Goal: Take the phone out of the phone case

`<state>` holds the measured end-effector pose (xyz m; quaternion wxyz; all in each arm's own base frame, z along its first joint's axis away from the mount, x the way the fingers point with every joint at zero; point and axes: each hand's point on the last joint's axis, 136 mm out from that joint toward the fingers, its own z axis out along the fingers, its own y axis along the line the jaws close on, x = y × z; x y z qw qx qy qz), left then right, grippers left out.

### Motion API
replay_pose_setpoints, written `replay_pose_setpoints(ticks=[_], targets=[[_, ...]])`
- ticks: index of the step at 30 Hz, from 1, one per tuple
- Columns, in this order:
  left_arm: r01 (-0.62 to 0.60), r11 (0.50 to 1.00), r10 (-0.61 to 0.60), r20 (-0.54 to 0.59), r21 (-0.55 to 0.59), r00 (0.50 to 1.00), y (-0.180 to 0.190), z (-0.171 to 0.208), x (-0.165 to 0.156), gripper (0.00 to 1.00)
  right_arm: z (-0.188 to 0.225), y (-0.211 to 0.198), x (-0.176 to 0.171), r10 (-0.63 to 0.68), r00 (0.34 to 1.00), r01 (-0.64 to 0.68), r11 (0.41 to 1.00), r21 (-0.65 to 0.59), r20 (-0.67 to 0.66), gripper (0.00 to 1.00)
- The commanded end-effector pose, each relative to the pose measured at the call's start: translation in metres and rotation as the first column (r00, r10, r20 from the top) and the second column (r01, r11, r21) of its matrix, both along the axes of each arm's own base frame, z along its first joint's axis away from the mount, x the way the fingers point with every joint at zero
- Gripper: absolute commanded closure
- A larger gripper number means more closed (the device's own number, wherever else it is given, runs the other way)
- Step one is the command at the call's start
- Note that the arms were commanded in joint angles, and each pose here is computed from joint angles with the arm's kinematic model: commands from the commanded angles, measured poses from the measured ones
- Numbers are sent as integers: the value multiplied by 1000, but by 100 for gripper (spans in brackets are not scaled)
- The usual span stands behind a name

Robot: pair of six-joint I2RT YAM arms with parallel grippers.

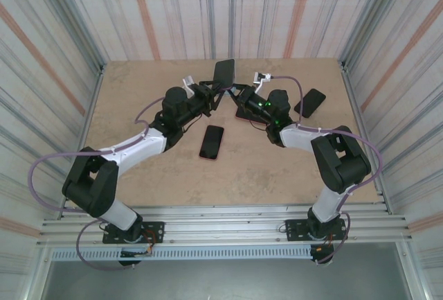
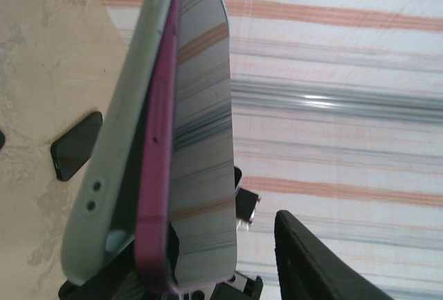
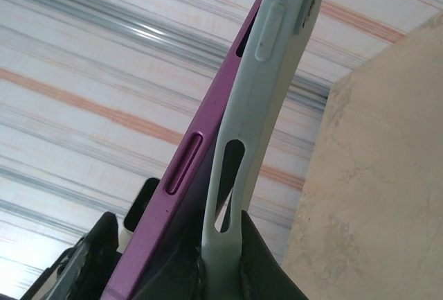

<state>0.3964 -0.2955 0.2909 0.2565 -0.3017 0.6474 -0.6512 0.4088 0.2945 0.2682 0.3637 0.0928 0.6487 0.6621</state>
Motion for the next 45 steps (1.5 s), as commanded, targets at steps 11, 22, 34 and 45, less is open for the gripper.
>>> replay_pose_setpoints(ticks=[11,22,34,45], targets=[[-119,991,122,74,-55,990,9,41,4,85,27,12,-15,18,990,-23,999,33,140,100],[-111,992,117,133,-55,984,14,70,-16,100,-17,10,-1,-139,989,132,984,-120,-51,100],[-88,996,88,140,-3,986,34,63,-33,100,-28,-5,16,-242,970,232,951,-205,-22,100],[-84,978,67,90,192,994,128,-6,-9,100,-52,44,25,-134,986,109,966,-236,-94,100]])
